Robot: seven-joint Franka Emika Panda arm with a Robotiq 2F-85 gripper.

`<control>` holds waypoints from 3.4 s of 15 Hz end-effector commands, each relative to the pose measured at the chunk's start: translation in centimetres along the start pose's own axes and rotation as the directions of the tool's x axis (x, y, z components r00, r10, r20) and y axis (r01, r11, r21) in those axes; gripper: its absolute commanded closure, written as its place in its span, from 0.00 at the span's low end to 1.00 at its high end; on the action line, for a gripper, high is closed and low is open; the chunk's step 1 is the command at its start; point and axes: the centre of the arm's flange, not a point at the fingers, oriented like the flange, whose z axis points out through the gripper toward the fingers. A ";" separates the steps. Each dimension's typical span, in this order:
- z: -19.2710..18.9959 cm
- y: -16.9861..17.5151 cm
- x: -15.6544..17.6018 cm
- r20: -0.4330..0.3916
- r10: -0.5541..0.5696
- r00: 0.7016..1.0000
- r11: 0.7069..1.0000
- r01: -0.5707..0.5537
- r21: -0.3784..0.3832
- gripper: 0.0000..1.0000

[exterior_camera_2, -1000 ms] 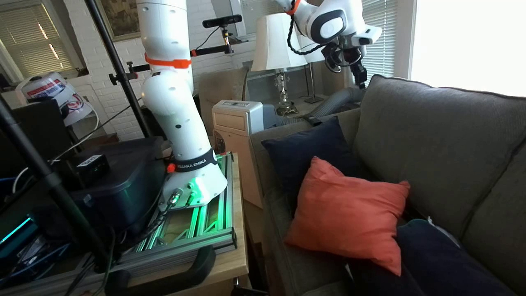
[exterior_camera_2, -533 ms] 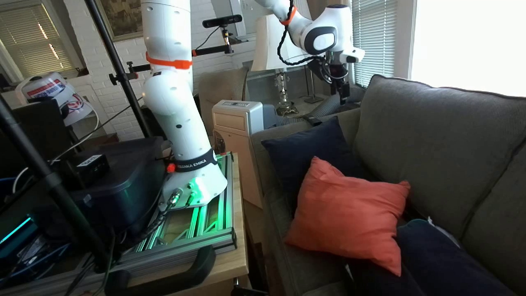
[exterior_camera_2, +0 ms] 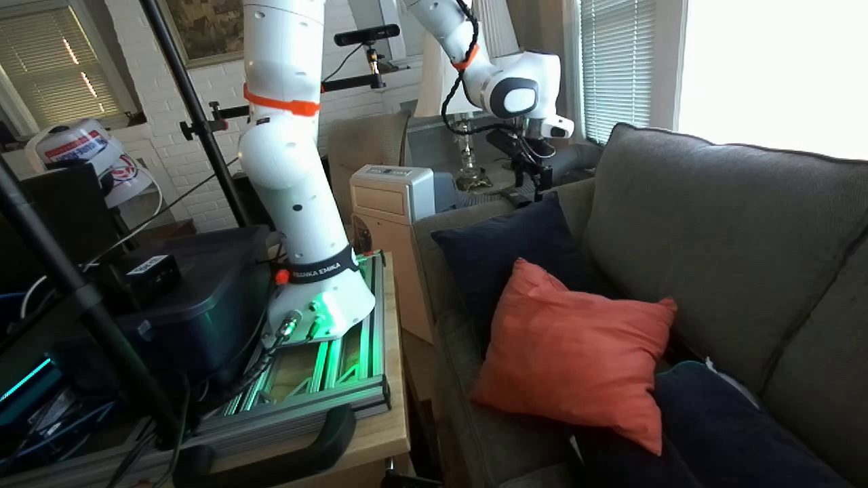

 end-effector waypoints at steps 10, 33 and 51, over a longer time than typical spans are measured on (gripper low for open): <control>8.3 -10.7 -0.7 0.172 -0.220 0.960 0.963 0.242 -0.122 0.00; 11.4 -15.7 -2.4 0.066 0.074 0.995 0.936 -0.047 -0.350 0.00; 16.3 -15.6 -7.4 -0.144 0.189 0.971 0.925 -0.225 -0.305 0.00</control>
